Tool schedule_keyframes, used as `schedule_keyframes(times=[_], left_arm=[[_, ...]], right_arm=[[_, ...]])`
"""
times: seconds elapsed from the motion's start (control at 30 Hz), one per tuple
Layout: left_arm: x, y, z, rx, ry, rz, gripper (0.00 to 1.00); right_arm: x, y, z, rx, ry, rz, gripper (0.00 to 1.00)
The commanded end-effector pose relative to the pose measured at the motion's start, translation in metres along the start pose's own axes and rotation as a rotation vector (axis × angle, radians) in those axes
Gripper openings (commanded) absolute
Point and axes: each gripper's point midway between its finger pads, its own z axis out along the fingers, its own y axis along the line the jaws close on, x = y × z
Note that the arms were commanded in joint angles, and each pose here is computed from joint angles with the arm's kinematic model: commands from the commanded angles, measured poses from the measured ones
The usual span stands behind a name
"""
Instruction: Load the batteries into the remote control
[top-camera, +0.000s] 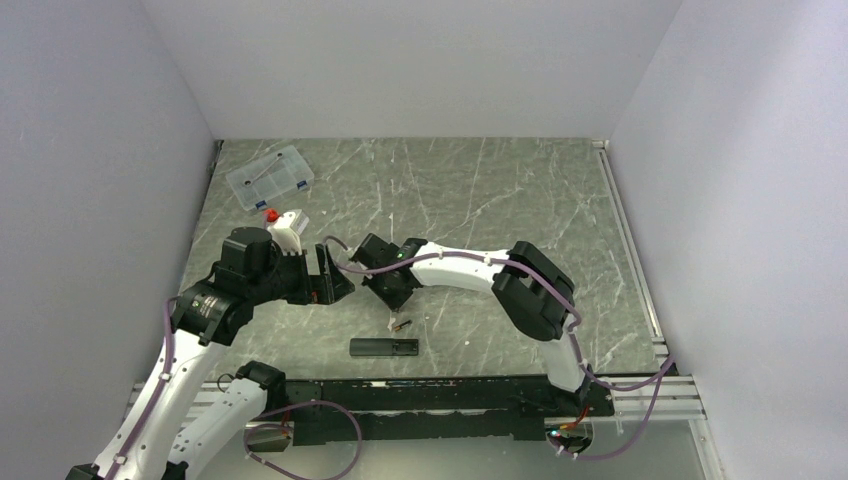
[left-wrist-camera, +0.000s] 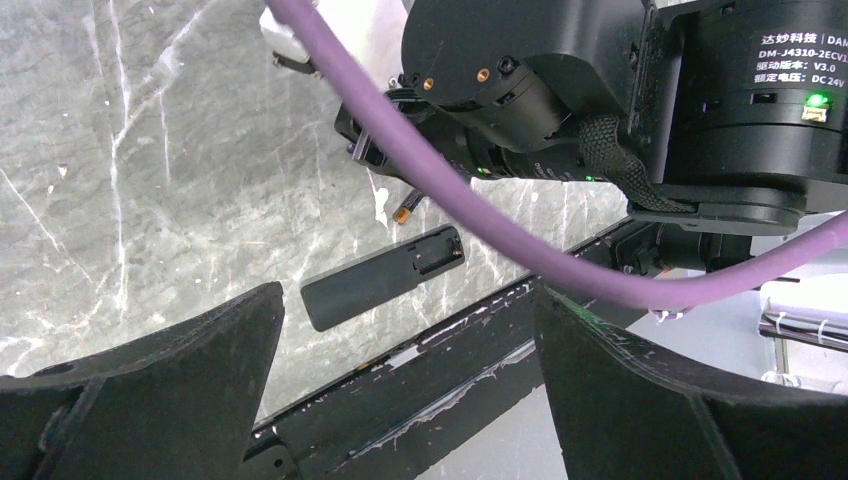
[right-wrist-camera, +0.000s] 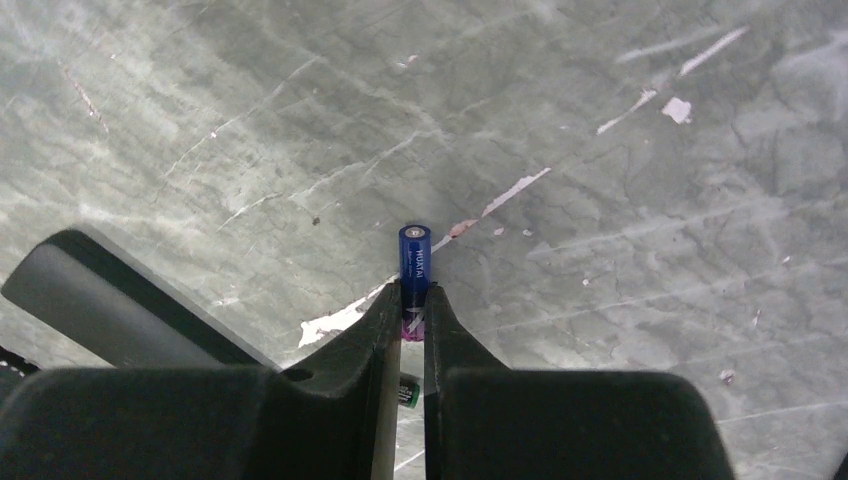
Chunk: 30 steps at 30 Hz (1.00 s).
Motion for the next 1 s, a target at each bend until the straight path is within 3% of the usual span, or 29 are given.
schedule_keyframes(times=[0.0,0.57,0.97], left_arm=[[-0.007,-0.003,0.001,0.021,-0.028,0.032,0.99],[-0.007,-0.004,0.001,0.024,-0.033,0.031,0.99],[-0.006,-0.005,0.002,0.032,-0.023,0.031,0.99]], right_arm=[[0.014,-0.021,-0.004,0.097,0.019,0.146,0.00],[0.036,-0.067,-0.048,0.040,-0.174,0.697,0.00],[0.055,-0.056,-0.054,-0.082,-0.255,1.013,0.00]])
